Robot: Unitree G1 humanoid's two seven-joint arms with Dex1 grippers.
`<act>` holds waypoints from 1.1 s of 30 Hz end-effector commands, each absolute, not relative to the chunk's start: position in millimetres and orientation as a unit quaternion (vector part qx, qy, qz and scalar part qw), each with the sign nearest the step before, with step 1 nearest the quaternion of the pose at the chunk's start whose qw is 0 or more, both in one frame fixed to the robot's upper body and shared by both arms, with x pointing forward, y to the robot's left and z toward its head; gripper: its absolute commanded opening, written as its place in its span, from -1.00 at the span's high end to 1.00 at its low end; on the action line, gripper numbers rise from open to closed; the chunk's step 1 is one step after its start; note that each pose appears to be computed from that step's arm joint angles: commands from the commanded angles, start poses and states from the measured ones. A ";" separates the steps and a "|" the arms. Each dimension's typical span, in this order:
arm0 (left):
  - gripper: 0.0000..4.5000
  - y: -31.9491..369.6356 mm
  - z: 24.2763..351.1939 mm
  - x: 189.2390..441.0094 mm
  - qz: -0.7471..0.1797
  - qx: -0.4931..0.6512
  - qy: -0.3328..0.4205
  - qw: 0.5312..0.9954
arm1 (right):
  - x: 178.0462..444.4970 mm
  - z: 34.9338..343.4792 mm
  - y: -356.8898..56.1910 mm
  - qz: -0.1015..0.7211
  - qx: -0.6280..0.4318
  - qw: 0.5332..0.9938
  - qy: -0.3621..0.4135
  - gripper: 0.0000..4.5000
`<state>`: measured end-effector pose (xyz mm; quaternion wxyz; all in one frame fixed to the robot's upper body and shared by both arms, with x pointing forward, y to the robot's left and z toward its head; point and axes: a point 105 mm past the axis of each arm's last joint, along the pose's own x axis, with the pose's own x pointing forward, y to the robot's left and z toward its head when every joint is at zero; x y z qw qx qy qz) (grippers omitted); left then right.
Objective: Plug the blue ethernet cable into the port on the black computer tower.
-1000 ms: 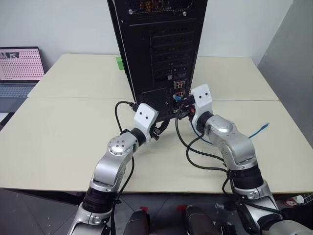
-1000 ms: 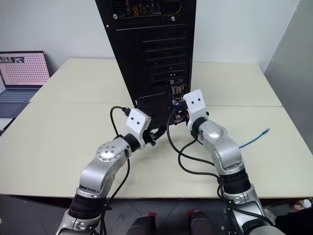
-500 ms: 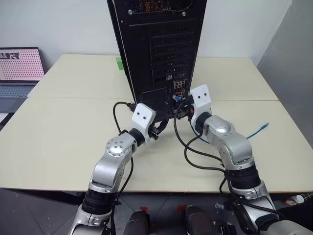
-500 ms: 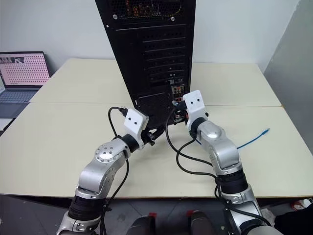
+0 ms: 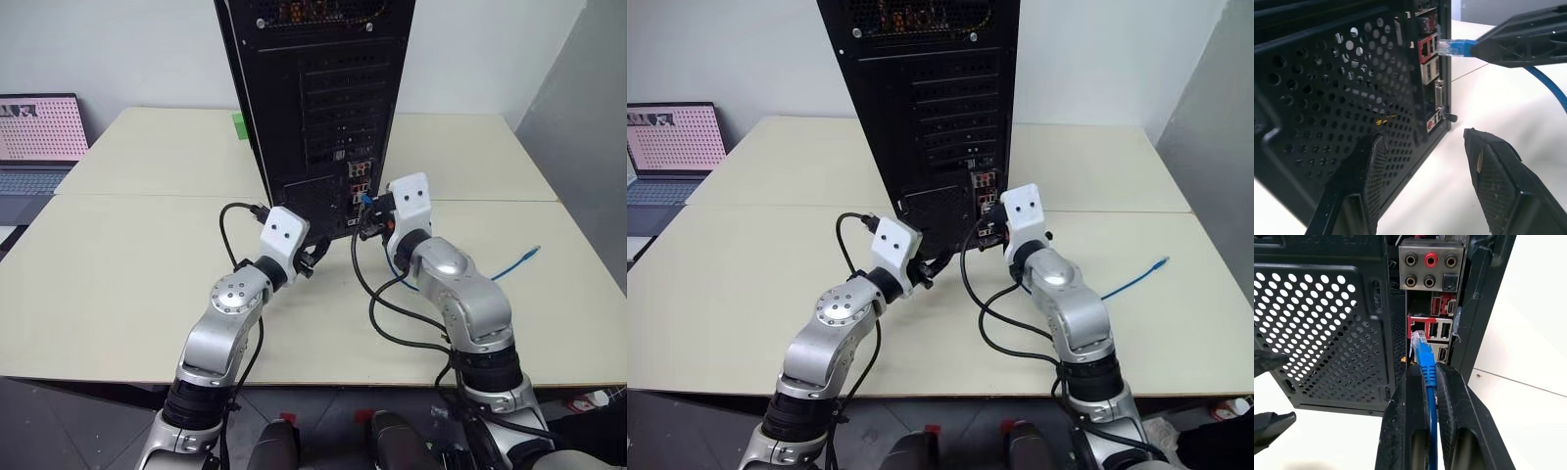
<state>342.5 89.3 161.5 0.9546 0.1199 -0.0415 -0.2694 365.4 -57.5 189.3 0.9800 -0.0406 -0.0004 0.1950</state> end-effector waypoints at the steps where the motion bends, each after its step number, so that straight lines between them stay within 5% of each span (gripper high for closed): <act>1: -0.17 88.5 177.4 340.2 -0.265 0.126 -0.076 0.953 | 360.8 205.7 -51.7 0.192 -0.035 0.980 -0.035 1.00; 33: -0.17 88.2 174.5 339.7 -0.266 0.128 -0.071 0.953 | 371.2 209.3 -46.8 0.199 -0.030 0.979 -0.039 1.00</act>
